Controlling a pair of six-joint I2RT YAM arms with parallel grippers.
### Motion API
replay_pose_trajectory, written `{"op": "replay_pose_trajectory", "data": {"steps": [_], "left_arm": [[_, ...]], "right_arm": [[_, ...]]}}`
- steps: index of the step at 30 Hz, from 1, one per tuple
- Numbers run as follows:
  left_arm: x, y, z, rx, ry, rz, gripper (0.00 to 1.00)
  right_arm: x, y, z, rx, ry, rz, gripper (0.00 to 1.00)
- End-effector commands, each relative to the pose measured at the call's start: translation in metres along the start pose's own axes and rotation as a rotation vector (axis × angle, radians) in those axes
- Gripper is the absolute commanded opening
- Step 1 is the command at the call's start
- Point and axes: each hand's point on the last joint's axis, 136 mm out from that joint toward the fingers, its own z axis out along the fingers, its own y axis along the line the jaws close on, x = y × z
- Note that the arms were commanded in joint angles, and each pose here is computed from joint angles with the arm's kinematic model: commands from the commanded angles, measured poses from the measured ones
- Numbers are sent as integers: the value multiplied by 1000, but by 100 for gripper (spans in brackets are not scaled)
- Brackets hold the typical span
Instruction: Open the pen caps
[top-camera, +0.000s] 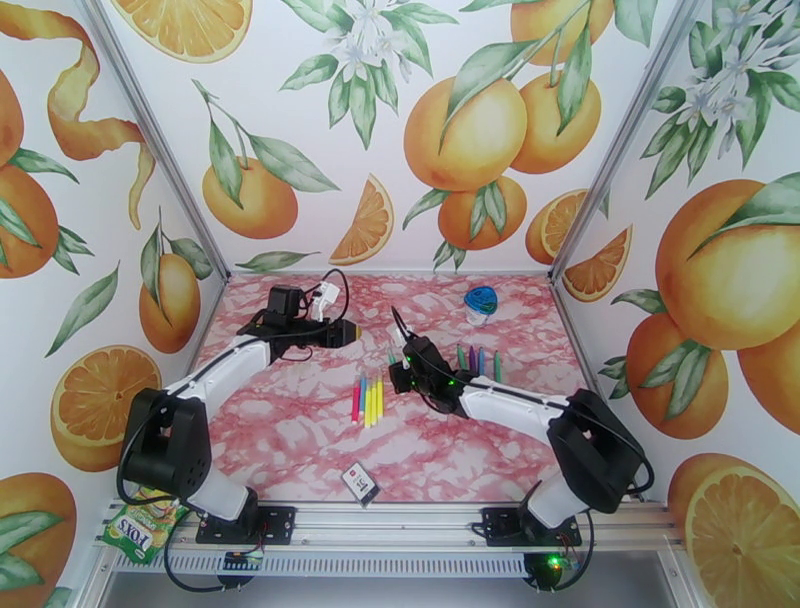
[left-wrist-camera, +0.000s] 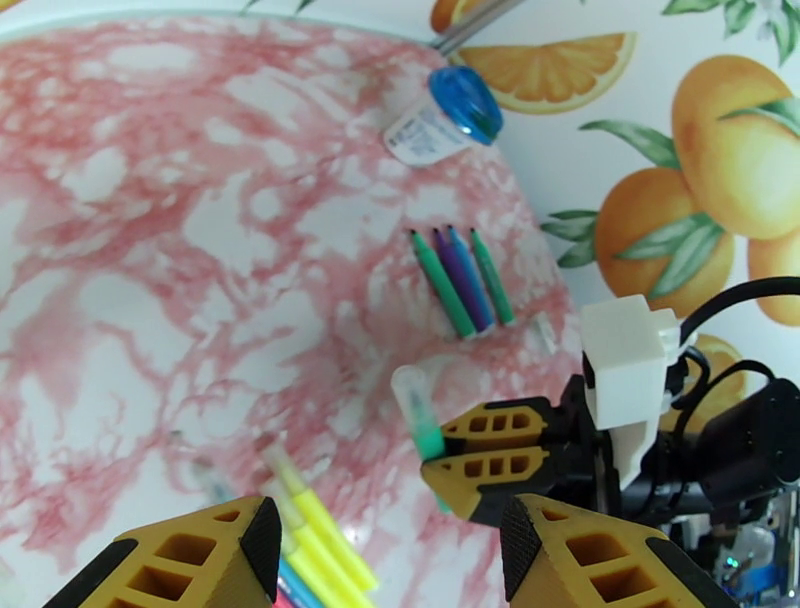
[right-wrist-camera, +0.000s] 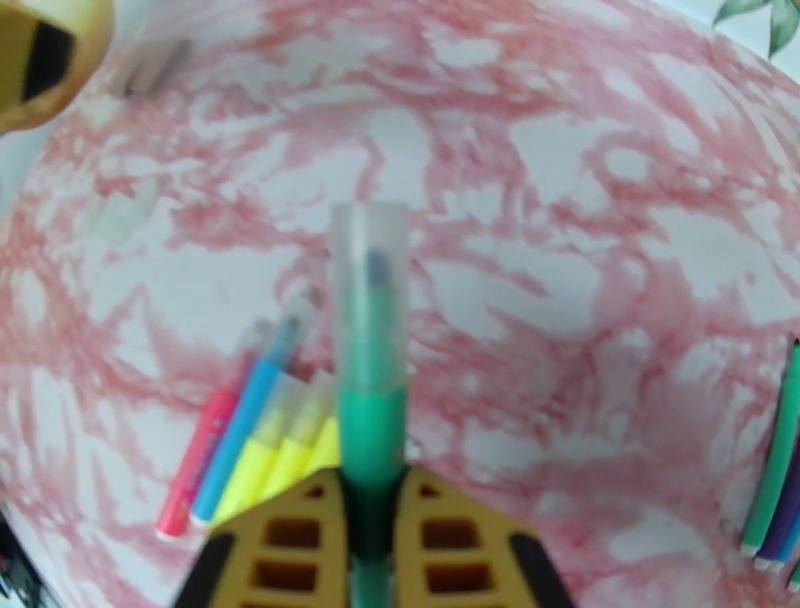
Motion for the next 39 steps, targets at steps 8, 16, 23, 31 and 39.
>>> {"op": "replay_pose_trajectory", "data": {"steps": [8, 16, 23, 31, 39], "left_arm": [[-14, -34, 7, 114, -15, 80, 62], [-9, -47, 15, 158, 12, 93, 62], [-8, -50, 22, 167, 25, 95, 62], [-7, -55, 28, 181, 35, 100, 60], [-5, -59, 32, 197, 50, 103, 55]], "right_arm": [[-34, 25, -16, -134, -138, -41, 11], [-48, 36, -25, -185, -191, -61, 11], [-56, 42, -31, -209, -220, -71, 11], [-58, 49, -32, -234, -221, -81, 11], [-61, 52, -33, -246, -224, -88, 11]]}}
